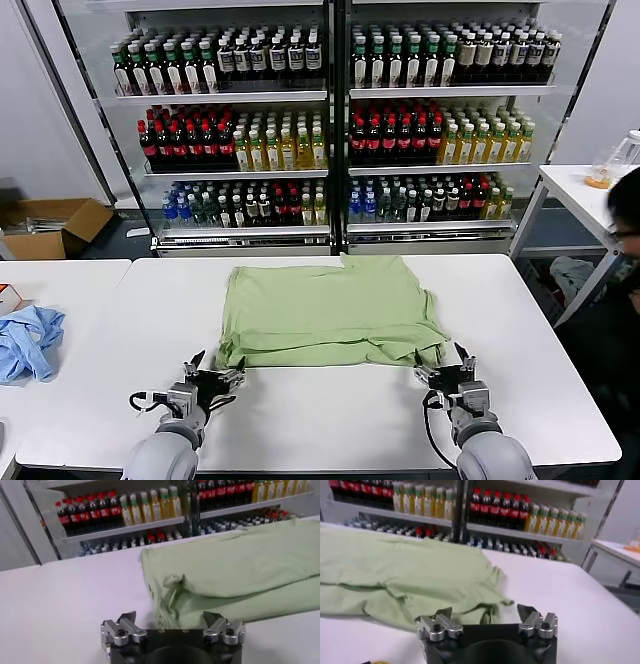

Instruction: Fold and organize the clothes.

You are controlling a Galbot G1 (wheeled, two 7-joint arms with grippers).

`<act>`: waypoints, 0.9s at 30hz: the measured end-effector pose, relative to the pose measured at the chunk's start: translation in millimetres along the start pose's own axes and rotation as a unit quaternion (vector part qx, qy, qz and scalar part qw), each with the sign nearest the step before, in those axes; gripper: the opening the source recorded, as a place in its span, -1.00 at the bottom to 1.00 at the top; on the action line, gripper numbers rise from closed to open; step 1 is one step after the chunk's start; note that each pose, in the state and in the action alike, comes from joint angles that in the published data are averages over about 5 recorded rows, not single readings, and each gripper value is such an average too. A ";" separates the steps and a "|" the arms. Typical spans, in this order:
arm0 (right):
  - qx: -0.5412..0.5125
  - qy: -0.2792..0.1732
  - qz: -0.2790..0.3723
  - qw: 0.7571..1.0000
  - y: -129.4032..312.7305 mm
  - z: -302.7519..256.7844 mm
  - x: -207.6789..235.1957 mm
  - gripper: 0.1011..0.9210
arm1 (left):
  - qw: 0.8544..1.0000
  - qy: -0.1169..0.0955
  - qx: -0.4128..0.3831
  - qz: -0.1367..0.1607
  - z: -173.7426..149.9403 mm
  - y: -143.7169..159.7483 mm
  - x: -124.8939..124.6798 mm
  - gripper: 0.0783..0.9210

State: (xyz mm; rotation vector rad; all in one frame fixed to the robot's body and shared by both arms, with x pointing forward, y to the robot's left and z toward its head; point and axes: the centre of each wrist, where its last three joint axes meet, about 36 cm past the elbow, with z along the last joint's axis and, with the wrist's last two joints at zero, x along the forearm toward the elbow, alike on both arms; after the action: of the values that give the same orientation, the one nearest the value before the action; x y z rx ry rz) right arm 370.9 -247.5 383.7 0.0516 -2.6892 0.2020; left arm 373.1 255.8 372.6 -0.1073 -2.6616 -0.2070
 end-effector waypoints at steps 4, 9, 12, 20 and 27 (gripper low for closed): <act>-0.007 0.008 -0.005 1.000 -0.9 1.6 0.3 0.05 | 1.000 0.001 0.003 0.005 1.3 0.4 0.3 0.22; -0.012 0.014 -0.010 1.000 -3.0 3.8 2.5 -0.26 | 1.000 0.002 0.008 0.013 3.9 1.7 2.2 -0.13; -0.013 0.017 -0.012 1.000 -4.2 5.0 5.0 -0.45 | 1.000 0.003 0.011 0.016 5.9 2.5 3.6 -0.34; -0.013 0.018 -0.015 1.000 -5.1 6.9 19.2 -0.96 | 0.999 0.006 0.020 0.028 10.5 3.6 11.0 -0.87; -0.009 0.016 -0.022 1.000 -0.1 10.3 42.0 -0.99 | 0.999 0.008 0.033 0.034 14.3 3.3 23.2 -0.98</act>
State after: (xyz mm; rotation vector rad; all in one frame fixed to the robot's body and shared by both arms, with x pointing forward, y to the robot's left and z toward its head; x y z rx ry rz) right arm 328.7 -249.3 392.6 0.1012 -2.6542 0.1635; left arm 346.5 262.3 371.0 -0.1730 -2.6401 -0.0990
